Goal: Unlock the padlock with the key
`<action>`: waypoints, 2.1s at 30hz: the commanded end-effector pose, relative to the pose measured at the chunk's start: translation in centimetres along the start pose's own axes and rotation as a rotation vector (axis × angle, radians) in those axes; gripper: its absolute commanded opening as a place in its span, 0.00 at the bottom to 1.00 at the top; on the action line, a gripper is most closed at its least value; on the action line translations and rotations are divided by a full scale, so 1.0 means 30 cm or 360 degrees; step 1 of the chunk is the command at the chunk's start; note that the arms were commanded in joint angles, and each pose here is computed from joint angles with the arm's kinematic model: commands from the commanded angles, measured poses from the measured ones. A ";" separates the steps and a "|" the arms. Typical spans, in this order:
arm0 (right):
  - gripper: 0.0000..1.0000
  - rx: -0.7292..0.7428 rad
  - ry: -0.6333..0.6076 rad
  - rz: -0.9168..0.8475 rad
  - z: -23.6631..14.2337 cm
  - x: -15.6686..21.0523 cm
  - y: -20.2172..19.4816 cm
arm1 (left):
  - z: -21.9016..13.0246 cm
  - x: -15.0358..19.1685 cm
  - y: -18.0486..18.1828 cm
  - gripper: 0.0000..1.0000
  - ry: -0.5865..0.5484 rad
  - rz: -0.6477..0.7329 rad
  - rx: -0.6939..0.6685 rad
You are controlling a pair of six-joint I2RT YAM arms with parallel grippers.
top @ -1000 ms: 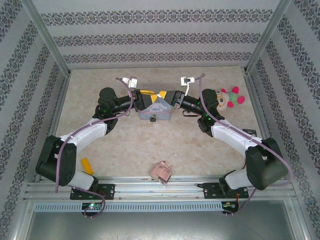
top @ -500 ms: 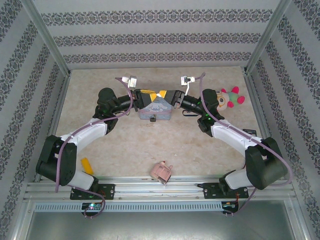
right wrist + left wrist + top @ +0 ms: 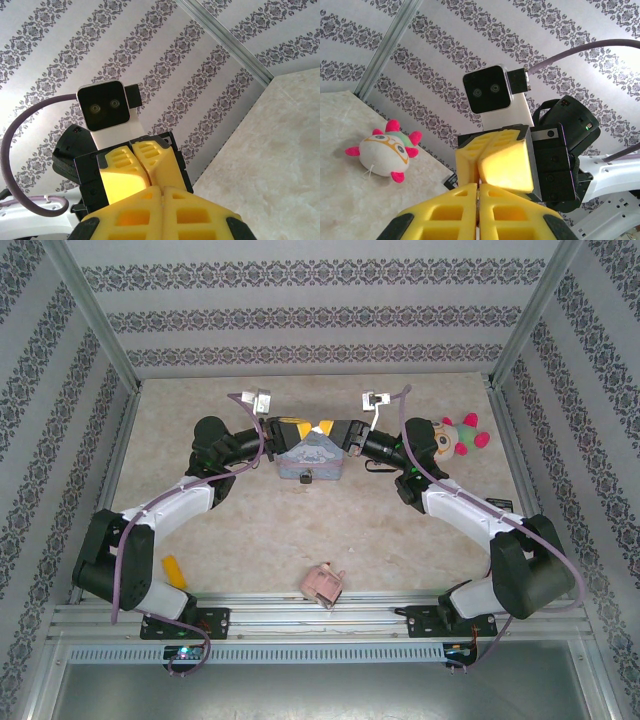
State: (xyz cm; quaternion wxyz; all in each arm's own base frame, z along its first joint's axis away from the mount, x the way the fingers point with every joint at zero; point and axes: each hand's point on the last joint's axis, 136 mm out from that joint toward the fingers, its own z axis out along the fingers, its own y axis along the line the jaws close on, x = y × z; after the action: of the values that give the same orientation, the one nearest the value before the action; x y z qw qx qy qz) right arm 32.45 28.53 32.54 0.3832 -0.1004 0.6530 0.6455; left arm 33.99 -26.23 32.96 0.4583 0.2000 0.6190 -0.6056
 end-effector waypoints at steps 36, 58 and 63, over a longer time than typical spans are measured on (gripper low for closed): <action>0.00 -0.0103 -0.0001 -0.0046 0.042 -0.021 0.045 | -0.009 -0.015 -0.010 0.22 -0.0018 0.0036 0.0086; 0.00 -0.0105 0.0001 -0.0039 0.047 -0.020 0.042 | -0.037 -0.051 -0.004 0.28 -0.0076 0.0038 0.0077; 0.00 -0.0106 0.0003 -0.0035 0.049 -0.018 0.041 | -0.031 -0.059 -0.008 0.21 -0.0091 0.0011 0.0132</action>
State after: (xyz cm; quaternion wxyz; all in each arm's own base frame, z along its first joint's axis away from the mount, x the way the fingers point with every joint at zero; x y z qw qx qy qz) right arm 32.92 29.49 32.21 0.3717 -0.0987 0.6525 0.6529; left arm 34.74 -25.11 32.59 0.4537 0.1828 0.6101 -0.6233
